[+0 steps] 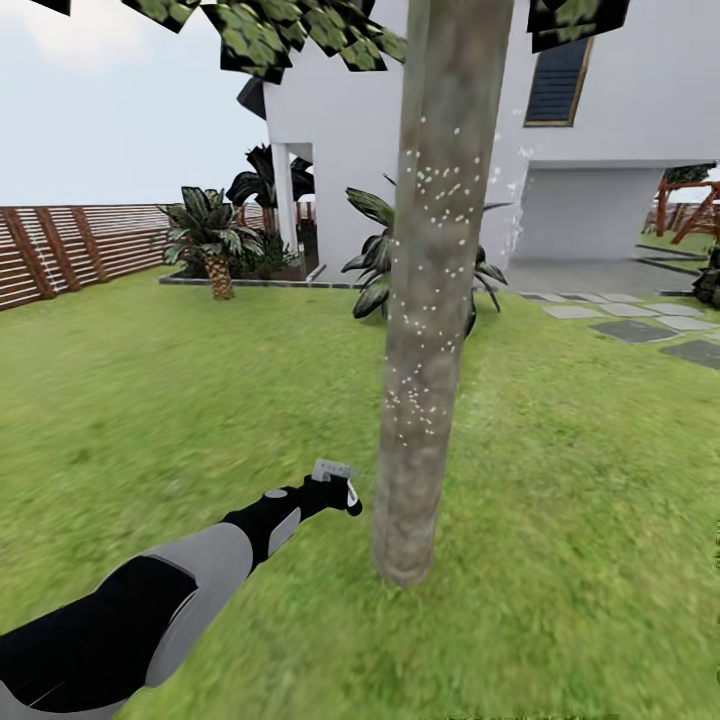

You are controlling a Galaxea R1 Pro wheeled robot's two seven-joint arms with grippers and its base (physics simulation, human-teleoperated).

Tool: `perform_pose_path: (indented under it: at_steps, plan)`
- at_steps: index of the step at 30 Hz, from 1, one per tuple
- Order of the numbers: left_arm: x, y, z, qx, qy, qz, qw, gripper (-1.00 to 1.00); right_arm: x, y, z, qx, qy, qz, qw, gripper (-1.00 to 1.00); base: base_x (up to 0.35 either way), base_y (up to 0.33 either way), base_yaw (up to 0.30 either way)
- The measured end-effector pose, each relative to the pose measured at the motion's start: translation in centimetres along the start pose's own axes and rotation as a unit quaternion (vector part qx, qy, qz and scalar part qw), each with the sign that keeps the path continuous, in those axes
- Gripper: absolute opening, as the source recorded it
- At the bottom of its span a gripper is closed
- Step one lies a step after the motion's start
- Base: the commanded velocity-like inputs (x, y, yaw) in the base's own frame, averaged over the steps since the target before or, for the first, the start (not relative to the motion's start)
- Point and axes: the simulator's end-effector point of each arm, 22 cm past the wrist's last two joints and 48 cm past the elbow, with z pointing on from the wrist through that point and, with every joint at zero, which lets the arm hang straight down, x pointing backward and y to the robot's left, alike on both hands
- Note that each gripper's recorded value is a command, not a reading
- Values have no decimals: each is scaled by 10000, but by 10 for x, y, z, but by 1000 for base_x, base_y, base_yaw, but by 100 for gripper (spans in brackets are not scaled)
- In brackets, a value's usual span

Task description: In the garden, pick up the pesticide atomizer on the floor and spray pesticide onto both trees until each tree trunk is fully covered.

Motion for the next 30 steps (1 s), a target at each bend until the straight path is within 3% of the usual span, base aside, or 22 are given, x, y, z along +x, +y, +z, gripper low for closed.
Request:
perform_pose_path:
  at_steps: [8, 21, 30]
  plan:
    - [0, 0, 0, 0, 2, 0, 10000, -100, 0, 0, 0, 0, -1, -1, 10000, 100, 72, 350, -288]
    - [0, 0, 0, -2, 5, -3, 10000, -100, 0, 0, 0, -1, -2, -2, 10000, 100, 73, 350, -45]
    - [0, 0, 0, 1, 7, -3, 10000, -100, 0, 0, 0, -1, -4, -3, 10000, 100, 37, 350, -257]
